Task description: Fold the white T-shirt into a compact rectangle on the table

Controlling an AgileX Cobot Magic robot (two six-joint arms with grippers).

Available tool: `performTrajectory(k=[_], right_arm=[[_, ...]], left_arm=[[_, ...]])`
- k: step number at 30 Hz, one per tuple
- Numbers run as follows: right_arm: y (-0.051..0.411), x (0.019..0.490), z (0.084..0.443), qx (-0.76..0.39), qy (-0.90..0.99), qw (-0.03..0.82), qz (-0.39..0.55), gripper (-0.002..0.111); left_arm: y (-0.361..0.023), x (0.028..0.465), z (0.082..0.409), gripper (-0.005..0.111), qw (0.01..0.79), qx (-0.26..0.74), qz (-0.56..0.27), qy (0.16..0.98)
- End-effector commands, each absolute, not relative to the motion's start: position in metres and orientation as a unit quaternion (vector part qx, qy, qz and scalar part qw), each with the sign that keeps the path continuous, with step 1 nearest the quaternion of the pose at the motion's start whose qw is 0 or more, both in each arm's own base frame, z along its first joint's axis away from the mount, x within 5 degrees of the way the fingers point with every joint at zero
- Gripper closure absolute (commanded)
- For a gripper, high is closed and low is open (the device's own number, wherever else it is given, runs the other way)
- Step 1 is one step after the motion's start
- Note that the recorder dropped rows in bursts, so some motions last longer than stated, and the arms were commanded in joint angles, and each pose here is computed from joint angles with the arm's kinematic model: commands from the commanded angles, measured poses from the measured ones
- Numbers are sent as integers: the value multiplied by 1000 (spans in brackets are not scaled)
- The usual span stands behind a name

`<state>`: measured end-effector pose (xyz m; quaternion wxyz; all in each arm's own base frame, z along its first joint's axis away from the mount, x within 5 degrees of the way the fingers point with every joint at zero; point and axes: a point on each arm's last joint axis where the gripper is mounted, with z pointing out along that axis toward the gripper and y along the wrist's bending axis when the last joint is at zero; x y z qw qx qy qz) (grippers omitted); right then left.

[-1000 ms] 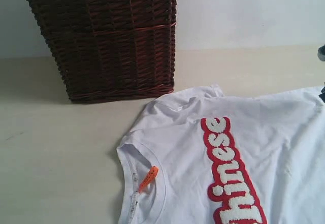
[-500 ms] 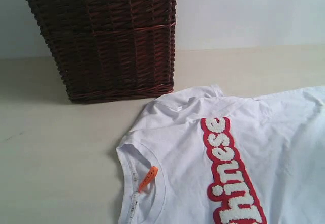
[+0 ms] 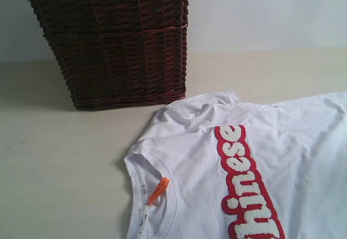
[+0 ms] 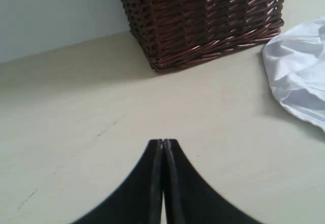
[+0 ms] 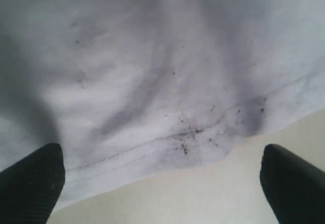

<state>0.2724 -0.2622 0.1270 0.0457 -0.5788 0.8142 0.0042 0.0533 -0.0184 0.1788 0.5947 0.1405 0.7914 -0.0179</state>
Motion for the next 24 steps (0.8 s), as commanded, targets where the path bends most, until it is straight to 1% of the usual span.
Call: performTrajectory(k=[1,3,5,9,12,16,19,21,24], right_arm=[[-268,277,117,-593,804,37,-10,4],[-270,281,116,-600,799,32,-20,4],[-271,286,118,-588,807,49,-29,4],[-268,291,123,-558,826,77,-12,4],[-267,290,124,-533,842,77,-3,4],[-264,285,135,-581,811,65,8,4],[-258,279,150,-587,807,61,33,4],[-255,278,157,-603,796,43,38,4],[-252,288,170,-617,786,42,-8,4]], left_arm=[[-18,53,181,107,601,138,-16,787],[-18,53,181,107,601,138,-16,787],[-18,53,181,107,601,138,-16,787],[-18,53,181,107,601,138,-16,787],[-18,53,181,107,601,138,-16,787],[-18,53,181,107,601,138,-16,787],[-18,53,181,107,601,138,-16,787],[-18,53,181,107,601,138,-16,787],[-18,53,181,107,601,138,-16,787]])
